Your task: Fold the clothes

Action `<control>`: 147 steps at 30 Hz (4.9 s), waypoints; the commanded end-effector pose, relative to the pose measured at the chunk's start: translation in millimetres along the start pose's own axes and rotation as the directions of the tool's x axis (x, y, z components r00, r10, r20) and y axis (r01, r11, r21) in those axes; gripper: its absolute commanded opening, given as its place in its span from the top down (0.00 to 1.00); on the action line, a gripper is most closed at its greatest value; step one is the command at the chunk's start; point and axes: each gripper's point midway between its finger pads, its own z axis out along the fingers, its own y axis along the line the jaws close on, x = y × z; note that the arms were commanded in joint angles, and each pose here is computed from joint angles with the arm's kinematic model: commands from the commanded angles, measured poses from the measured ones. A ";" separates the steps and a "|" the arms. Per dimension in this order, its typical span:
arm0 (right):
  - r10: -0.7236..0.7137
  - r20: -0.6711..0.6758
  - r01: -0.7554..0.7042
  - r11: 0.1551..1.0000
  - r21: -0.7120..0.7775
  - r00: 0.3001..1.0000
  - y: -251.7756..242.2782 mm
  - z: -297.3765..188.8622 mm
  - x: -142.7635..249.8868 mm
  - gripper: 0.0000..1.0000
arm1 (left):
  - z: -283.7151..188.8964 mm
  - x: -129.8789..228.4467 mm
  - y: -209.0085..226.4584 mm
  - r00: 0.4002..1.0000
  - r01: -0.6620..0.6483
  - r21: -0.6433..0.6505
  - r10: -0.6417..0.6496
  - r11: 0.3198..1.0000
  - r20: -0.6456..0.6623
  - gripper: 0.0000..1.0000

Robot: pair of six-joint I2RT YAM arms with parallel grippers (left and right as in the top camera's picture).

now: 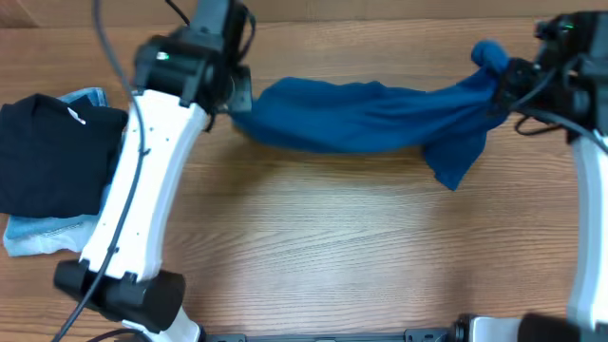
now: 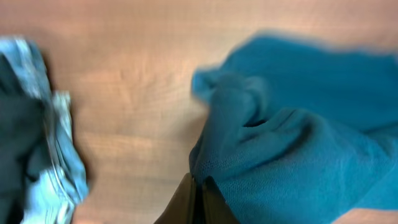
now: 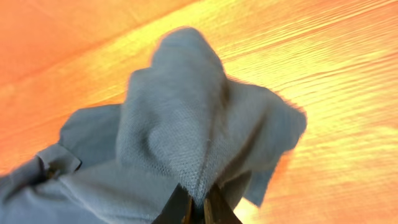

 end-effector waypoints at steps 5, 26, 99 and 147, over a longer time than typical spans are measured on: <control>-0.038 0.272 0.040 0.999 0.000 0.962 11.4 -116.3 -5.1 0.96 | -154.5 -35.6 76.8 0.904 0.157 0.053 -0.165 0.986 0.394 0.96; -0.080 0.296 0.155 0.958 -0.241 0.952 58.9 34.2 -123.2 0.96 | -69.5 -200.5 64.3 0.745 0.008 0.055 -0.042 0.998 0.666 0.96; 0.003 -0.313 0.003 1.000 0.019 0.950 -50.5 366.2 126.3 0.81 | 370.5 21.0 -32.9 0.991 0.100 0.243 -0.075 0.965 -0.110 0.83; 0.245 -0.568 -0.097 0.956 0.278 0.785 -98.1 127.4 121.2 0.12 | 166.3 171.5 50.9 0.782 -0.069 0.211 0.184 0.975 -0.595 0.77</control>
